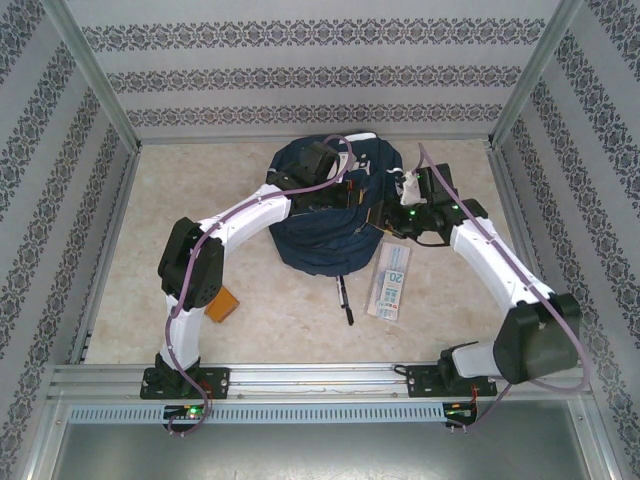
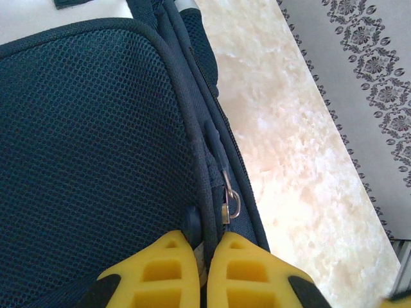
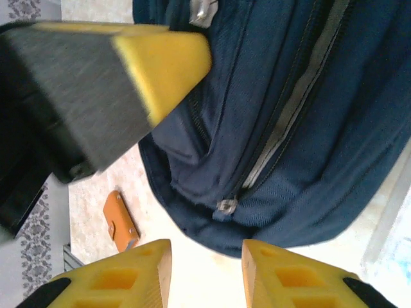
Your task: Pack books, pencil case, and school supplies into a backpack
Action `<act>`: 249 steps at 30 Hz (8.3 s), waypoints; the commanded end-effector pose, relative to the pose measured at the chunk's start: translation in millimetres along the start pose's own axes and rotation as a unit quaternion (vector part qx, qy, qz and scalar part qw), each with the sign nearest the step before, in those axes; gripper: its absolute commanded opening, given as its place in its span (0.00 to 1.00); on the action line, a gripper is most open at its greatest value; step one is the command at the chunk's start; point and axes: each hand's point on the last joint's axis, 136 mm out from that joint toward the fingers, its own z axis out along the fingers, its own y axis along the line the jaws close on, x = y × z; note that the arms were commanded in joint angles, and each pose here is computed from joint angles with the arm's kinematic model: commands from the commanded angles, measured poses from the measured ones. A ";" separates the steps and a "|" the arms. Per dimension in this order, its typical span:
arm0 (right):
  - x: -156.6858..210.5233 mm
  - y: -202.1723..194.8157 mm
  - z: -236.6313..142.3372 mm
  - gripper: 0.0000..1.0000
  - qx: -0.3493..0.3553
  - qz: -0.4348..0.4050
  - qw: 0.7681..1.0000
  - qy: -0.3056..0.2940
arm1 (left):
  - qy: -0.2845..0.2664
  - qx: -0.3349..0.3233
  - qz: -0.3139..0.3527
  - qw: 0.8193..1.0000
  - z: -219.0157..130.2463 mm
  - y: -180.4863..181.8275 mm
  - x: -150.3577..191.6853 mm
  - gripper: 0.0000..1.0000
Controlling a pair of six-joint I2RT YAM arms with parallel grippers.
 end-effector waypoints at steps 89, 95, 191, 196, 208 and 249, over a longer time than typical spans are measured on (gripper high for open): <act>-41.7 -83.1 8.0 0.45 -0.003 0.304 0.952 -0.039 | -0.022 0.030 0.186 0.982 -49.8 -1.2 117.4 0.00; 9.9 -79.0 13.6 0.50 0.057 0.363 0.930 -0.034 | -0.038 0.063 0.183 0.980 -27.3 -34.1 101.1 0.00; -70.4 -79.4 24.5 0.49 0.127 -0.068 0.990 -0.014 | 0.023 0.006 0.173 0.985 -17.7 20.4 138.3 0.47; -83.6 -105.5 27.4 0.53 0.185 -0.098 0.978 0.011 | 0.017 0.003 0.180 0.983 -22.3 18.6 135.4 0.48; -80.3 -129.7 43.8 0.58 0.208 0.031 0.978 0.010 | 0.021 -0.004 0.177 0.984 -27.2 24.9 143.9 0.51; -122.1 42.9 -6.9 0.00 -0.193 0.207 0.959 -0.018 | -0.029 -0.019 0.084 0.996 -76.8 37.1 93.8 0.66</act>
